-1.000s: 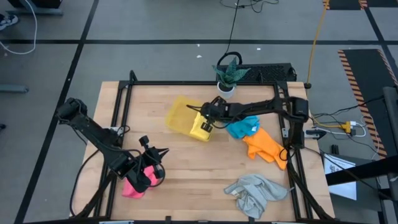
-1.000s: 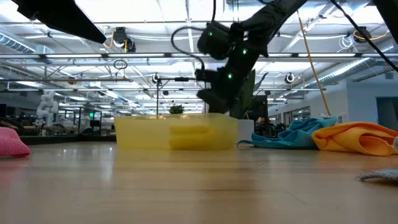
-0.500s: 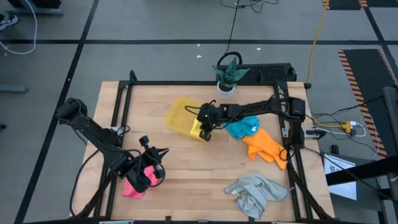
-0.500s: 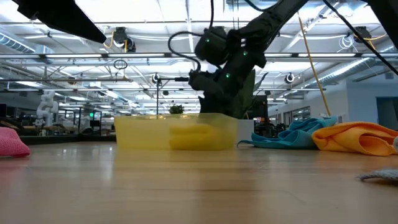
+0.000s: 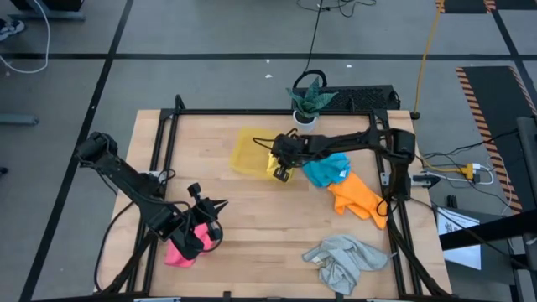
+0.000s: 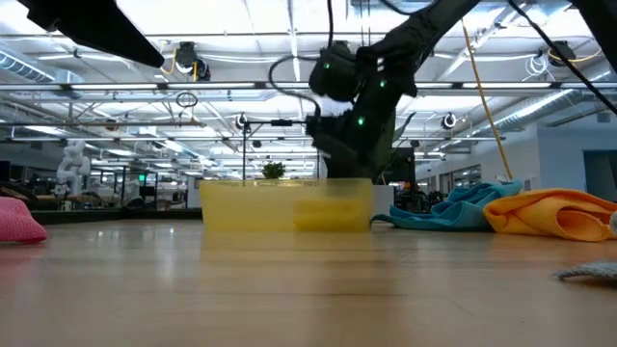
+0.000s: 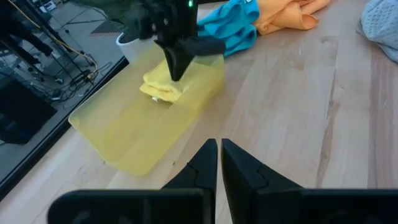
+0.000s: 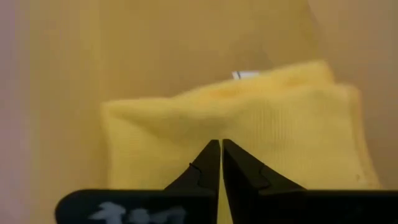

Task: Fold microfiber towels
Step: Move the yellow bin to the top left of the table

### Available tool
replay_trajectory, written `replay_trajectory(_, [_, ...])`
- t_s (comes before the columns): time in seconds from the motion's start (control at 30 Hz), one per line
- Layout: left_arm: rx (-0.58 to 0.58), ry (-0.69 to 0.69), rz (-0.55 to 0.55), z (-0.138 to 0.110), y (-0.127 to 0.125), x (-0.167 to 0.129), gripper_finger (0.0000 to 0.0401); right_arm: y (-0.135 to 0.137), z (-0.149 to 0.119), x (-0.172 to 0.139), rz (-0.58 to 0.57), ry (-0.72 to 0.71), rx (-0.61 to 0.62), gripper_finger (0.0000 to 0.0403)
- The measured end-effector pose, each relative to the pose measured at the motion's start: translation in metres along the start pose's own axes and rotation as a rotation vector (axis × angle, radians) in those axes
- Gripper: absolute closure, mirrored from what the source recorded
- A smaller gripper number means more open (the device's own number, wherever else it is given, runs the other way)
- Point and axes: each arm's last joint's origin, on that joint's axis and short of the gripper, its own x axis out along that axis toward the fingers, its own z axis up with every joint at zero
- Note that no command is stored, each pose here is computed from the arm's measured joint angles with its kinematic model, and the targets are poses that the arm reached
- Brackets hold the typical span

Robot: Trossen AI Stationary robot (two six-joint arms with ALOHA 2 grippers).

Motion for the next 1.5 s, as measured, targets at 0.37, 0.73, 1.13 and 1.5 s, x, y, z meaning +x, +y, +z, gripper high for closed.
replay_trajectory(0.37, [-0.033, 0.017, 0.067, -0.018, 0.010, 0.023, 0.0375, 0.045, -0.024, -0.066, -0.123, -0.079, -0.062, 0.0395])
replay_trajectory(0.73, [-0.130, 0.233, 0.089, -0.013, 0.049, 0.088, 0.0375, 0.037, -0.127, -0.065, -0.111, -0.130, 0.192, 0.0402])
replay_trajectory(1.13, [-0.155, 0.259, 0.003, -0.035, 0.076, 0.124, 0.0375, 0.002, -0.102, -0.025, -0.100, -0.307, 0.244, 0.0403])
replay_trajectory(1.5, [-0.186, 0.296, 0.121, -0.078, 0.103, 0.135, 0.0375, -0.002, -0.055, 0.010, -0.146, -0.314, 0.215, 0.0403])
